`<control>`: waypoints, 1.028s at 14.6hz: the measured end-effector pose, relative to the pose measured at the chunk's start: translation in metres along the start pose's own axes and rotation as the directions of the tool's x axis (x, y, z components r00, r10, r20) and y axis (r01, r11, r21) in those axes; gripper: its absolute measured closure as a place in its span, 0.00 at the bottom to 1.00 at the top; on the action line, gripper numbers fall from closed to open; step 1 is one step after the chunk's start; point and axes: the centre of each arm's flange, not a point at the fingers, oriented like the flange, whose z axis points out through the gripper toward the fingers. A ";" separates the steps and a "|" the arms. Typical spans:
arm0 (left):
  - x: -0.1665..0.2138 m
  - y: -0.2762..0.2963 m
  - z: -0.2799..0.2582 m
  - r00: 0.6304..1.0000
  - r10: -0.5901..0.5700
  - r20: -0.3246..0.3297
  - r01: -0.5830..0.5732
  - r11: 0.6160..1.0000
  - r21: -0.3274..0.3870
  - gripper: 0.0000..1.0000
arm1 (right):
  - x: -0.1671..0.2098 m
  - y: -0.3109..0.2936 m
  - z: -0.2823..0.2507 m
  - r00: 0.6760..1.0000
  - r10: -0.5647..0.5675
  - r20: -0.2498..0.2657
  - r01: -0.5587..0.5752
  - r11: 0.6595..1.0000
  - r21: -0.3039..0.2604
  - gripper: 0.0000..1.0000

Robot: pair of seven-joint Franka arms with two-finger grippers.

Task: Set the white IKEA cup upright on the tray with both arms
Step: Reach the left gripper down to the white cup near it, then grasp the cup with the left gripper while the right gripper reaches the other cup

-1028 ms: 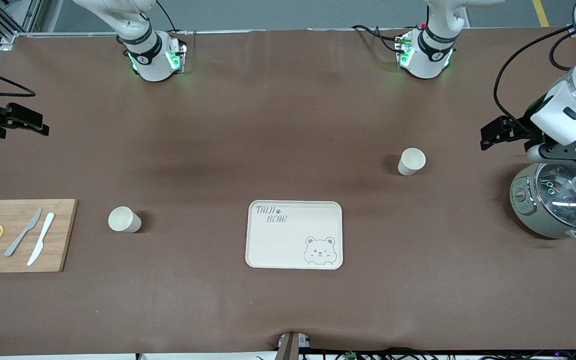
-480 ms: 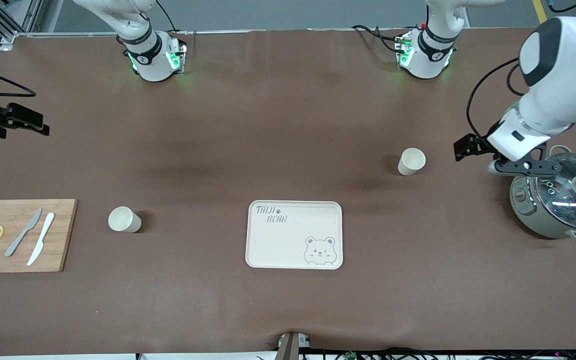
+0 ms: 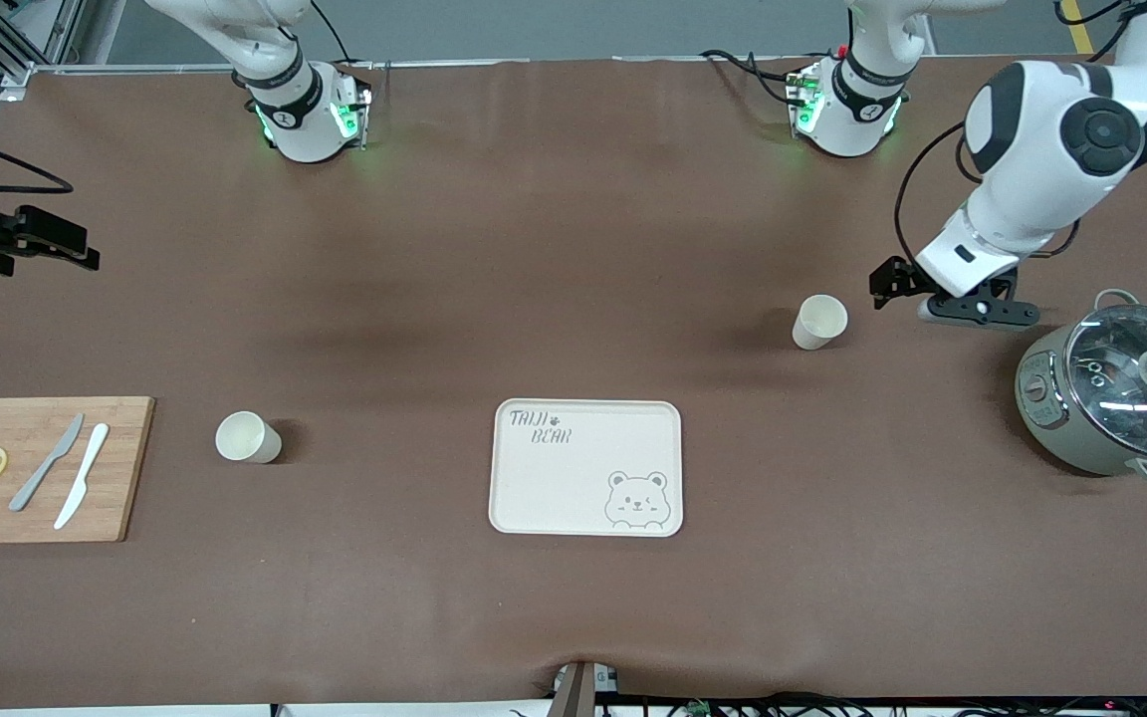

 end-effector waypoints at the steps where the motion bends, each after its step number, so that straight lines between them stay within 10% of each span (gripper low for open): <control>1: -0.007 0.003 0.011 1.000 0.006 -0.008 -0.006 1.000 0.001 0.00 | 0.000 0.000 0.000 1.000 0.000 0.000 0.000 1.000 0.000 0.00; 15: -0.041 0.018 0.105 0.996 0.041 -0.077 -0.041 0.999 -0.005 0.00 | 0.057 0.021 0.068 1.000 0.016 -0.021 -0.017 1.000 -0.019 0.00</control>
